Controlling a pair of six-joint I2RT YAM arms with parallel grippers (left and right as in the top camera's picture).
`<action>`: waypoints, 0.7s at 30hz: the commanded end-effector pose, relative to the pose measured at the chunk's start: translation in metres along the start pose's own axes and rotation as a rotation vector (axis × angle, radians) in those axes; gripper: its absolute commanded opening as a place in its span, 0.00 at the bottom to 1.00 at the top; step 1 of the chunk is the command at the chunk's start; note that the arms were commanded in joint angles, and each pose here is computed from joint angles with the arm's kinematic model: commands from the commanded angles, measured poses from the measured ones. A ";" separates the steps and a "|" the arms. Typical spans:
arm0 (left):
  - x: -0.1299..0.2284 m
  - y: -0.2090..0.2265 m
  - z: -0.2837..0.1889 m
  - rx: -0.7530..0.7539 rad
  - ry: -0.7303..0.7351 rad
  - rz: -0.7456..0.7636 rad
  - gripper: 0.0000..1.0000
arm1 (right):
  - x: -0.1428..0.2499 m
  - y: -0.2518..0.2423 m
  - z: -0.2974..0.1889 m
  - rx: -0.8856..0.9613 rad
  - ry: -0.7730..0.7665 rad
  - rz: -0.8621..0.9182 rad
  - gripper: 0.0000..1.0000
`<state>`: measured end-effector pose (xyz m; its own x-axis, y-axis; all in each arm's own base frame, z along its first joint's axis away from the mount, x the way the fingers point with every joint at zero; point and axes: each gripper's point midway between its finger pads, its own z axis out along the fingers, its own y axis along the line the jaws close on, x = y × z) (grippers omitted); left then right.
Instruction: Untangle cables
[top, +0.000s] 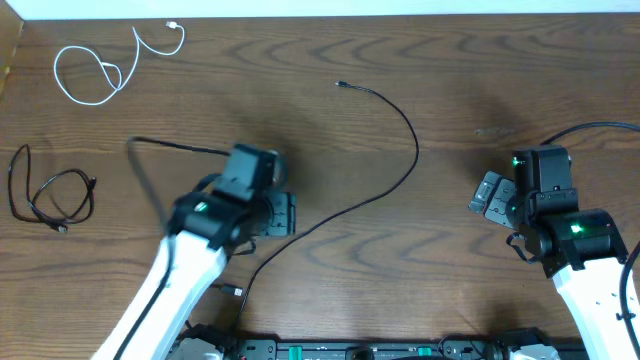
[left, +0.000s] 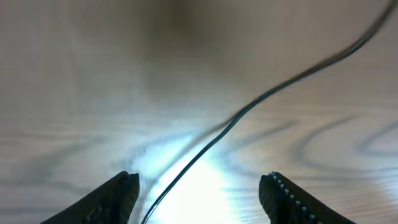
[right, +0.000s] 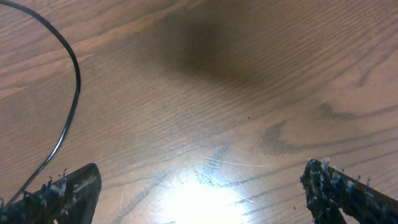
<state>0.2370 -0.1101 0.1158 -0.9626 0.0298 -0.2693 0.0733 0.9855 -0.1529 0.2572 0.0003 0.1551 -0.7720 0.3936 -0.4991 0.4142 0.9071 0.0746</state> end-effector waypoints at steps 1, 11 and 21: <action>0.015 0.001 0.027 -0.022 0.114 0.049 0.67 | -0.002 -0.003 -0.001 0.007 -0.010 0.018 0.99; 0.041 0.002 0.076 -0.072 0.323 0.155 0.62 | -0.002 -0.003 -0.001 0.008 -0.010 0.018 0.99; 0.051 -0.008 0.117 -0.092 0.383 0.213 0.61 | -0.002 -0.003 -0.001 0.008 -0.010 0.019 0.99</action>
<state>0.2196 -0.1383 0.0027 -0.9629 0.2629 0.0604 0.2597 0.9640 -0.0571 0.2571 0.0002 0.1550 -0.7721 0.3935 -0.4990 0.4144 0.9071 0.0741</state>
